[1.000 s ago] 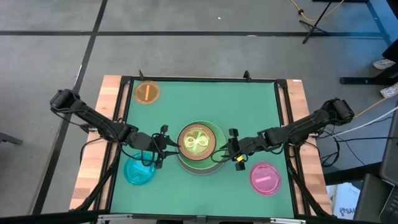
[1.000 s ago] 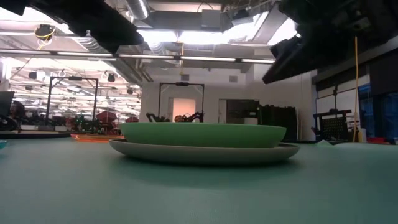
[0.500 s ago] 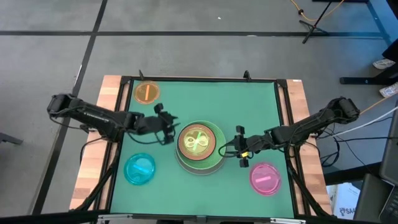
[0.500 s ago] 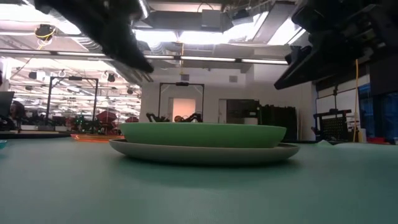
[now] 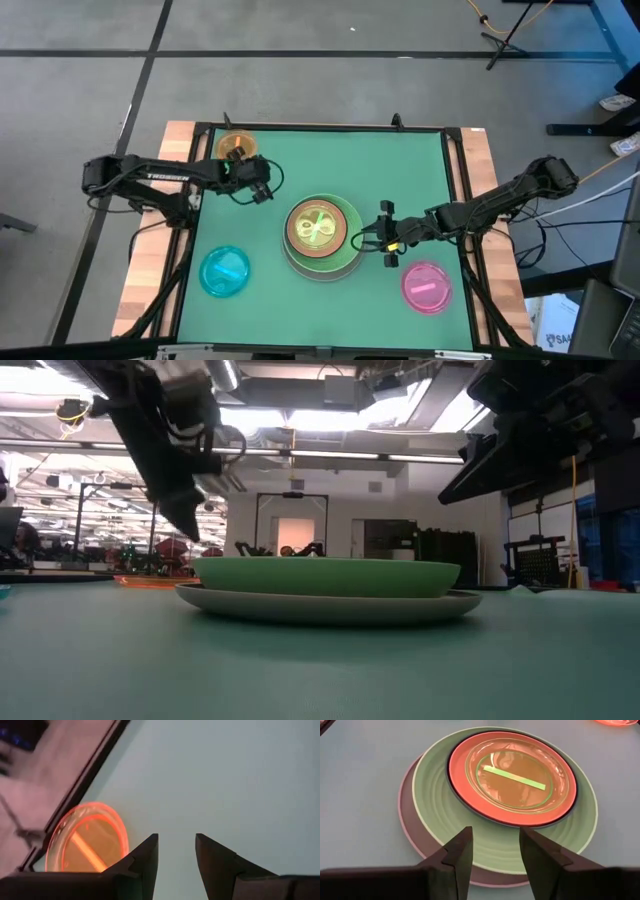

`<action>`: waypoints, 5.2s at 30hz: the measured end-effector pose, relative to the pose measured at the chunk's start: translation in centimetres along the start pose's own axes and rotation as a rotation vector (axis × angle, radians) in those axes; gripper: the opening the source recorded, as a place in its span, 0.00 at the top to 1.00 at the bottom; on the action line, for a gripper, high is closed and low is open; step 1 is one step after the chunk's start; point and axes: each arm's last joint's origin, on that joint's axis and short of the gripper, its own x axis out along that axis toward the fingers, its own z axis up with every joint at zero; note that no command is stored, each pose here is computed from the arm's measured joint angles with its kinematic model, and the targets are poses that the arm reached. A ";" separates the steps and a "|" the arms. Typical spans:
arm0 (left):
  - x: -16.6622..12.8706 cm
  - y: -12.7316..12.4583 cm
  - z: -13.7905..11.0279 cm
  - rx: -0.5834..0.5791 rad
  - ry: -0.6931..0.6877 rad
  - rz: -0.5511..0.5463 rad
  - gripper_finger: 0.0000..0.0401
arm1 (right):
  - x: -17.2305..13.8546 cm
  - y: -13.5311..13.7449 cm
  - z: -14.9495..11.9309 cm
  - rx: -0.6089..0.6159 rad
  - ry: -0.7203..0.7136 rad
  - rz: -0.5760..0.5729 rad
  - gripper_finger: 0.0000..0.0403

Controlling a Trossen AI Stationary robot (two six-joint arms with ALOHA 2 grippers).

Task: Stack plastic plates
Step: Stack the light orange plate on the light green plate, then stack the pink plate on the light orange plate

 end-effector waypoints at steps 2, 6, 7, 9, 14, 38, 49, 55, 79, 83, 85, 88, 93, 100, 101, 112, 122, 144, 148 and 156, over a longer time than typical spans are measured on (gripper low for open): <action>0.8 0.3 -0.2 0.001 0.049 0.019 0.69 | 0.0 0.0 0.0 0.005 -0.001 0.000 0.62; 2.3 0.5 -0.5 -0.014 0.132 -0.001 0.69 | 0.0 0.0 0.0 0.022 0.000 -0.001 0.62; 2.6 0.5 -0.6 -0.019 0.149 -0.016 0.69 | 0.0 0.0 0.0 0.023 0.001 0.000 0.62; 3.2 0.6 -0.7 -0.033 0.179 -0.030 0.69 | 0.0 0.0 0.0 0.023 0.001 -0.001 0.62; 3.9 1.1 -0.8 -0.070 0.206 -0.016 0.69 | 0.0 -0.1 0.0 0.023 -0.001 -0.023 0.62; 7.2 3.4 -1.3 -0.165 0.296 0.088 0.69 | 0.0 -0.2 -0.1 0.021 0.002 -0.051 0.62; 9.8 4.0 -1.6 -0.158 0.327 0.127 0.69 | 0.0 -0.2 -0.1 0.021 0.002 -0.051 0.62; 10.0 4.1 -1.6 -0.157 0.327 0.147 0.71 | 0.0 -0.2 -0.1 0.020 0.002 -0.051 0.62; 9.3 2.5 -1.7 -0.029 0.320 0.153 0.99 | 0.0 -0.2 0.0 0.022 -0.002 -0.079 0.62; 8.8 1.4 -1.6 0.019 0.305 0.149 1.00 | 0.0 -0.2 0.0 0.022 -0.002 -0.079 0.62; 8.4 0.8 -1.4 0.039 0.286 0.137 1.00 | 0.0 -0.2 0.0 0.023 -0.003 -0.079 0.62; 7.4 0.1 -1.1 0.059 0.241 0.116 1.00 | 0.0 -0.2 0.0 0.023 -0.004 -0.079 0.62; 4.9 -0.8 -0.5 0.088 0.148 0.078 1.00 | 0.0 -0.2 0.0 0.023 -0.004 -0.079 0.62; 0.9 -2.0 0.2 0.122 -0.016 -0.029 1.00 | 0.0 -0.2 0.0 0.023 -0.004 -0.079 0.62; 0.2 -2.1 0.2 0.131 -0.040 -0.045 1.00 | 0.0 -0.2 0.0 0.023 -0.004 -0.079 0.62; -4.7 -5.1 -0.3 0.214 -0.238 -0.248 1.00 | 0.0 -0.2 0.0 0.024 -0.004 -0.079 0.62; -8.5 -8.7 0.0 0.226 -0.471 -0.584 1.00 | 0.0 -0.2 0.0 0.031 -0.005 -0.079 0.62; -8.0 -13.8 -0.7 0.348 -0.548 -0.682 0.99 | 0.0 -0.2 0.0 0.035 -0.008 -0.077 0.62; -7.7 -14.0 -0.8 0.356 -0.538 -0.677 0.98 | 0.0 -0.2 0.0 0.063 -0.007 -0.068 0.62; -7.3 -13.6 -0.5 0.331 -0.535 -0.635 0.86 | 0.0 -0.2 0.0 0.075 -0.008 -0.068 0.62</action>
